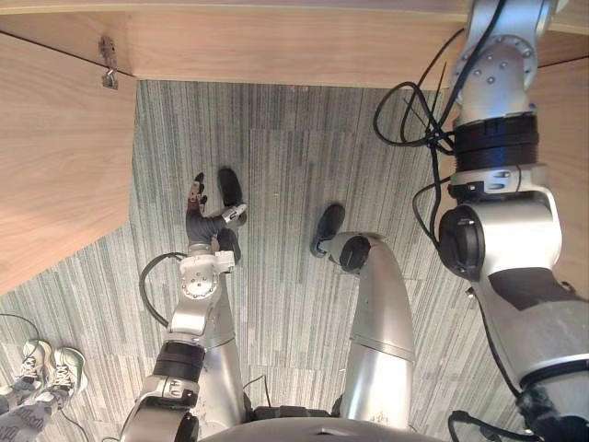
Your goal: Walk over to the cabinet, pick up the folder, carry it to the office cabinet, place the folder inside the office cabinet, then close the office cabinet door
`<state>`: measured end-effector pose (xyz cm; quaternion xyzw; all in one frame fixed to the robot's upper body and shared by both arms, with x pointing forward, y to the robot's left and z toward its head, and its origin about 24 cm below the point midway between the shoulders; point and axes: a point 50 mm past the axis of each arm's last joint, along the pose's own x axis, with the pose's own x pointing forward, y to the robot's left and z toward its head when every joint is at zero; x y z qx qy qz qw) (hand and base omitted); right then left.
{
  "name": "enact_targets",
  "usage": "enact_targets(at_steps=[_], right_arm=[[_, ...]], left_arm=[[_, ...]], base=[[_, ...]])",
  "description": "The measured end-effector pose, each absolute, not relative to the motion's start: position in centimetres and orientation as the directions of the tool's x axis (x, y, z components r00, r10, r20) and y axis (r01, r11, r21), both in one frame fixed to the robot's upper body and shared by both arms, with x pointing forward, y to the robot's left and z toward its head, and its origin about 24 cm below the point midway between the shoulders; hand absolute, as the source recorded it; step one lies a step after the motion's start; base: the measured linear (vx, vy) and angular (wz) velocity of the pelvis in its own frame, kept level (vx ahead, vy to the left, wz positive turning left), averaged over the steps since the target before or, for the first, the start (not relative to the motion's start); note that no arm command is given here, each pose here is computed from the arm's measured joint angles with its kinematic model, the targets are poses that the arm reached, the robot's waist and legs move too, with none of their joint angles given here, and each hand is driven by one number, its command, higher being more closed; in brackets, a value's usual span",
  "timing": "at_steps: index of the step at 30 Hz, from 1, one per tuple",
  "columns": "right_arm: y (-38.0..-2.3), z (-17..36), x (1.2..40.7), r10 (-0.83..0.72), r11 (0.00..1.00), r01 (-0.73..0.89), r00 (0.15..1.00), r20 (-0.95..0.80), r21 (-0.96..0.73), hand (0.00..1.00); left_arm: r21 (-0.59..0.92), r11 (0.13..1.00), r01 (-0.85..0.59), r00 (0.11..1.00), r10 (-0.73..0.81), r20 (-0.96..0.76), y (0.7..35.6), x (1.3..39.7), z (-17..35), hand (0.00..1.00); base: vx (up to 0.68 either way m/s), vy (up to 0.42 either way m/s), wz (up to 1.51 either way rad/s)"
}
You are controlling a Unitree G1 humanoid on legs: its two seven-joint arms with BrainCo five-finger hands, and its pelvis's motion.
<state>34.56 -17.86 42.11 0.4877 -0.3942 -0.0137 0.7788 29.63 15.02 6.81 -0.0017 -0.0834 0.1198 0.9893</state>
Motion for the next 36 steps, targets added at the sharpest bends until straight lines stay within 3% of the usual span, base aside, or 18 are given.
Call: enact_targets(at_steps=[16, 24, 36], right_arm=[[-16.3, 42.1, 35.2, -0.286, 0.675, -0.337, 0.701, 0.654, 0.656, 0.00], [-16.7, 40.9, 35.3, -0.196, 0.836, -0.258, 0.683, 0.703, 0.484, 0.00], [-18.4, 38.6, 35.2, -0.037, 0.932, -0.240, 0.681, 0.732, 0.270, 0.00]], left_arm=[[-0.074, 0.962, -0.264, 0.950, 0.272, 0.155, 15.9, 29.4, 6.8, 0.00], [-0.068, 0.962, -0.265, 0.950, 0.273, 0.155, 16.1, 29.5, 6.8, 0.00], [-0.022, 0.966, -0.259, 0.952, 0.259, 0.166, 17.2, 29.5, 6.9, 0.00]], base=[[-0.05, -0.010, 0.00], [-0.02, -0.006, 0.00], [-0.03, -0.004, -0.04]])
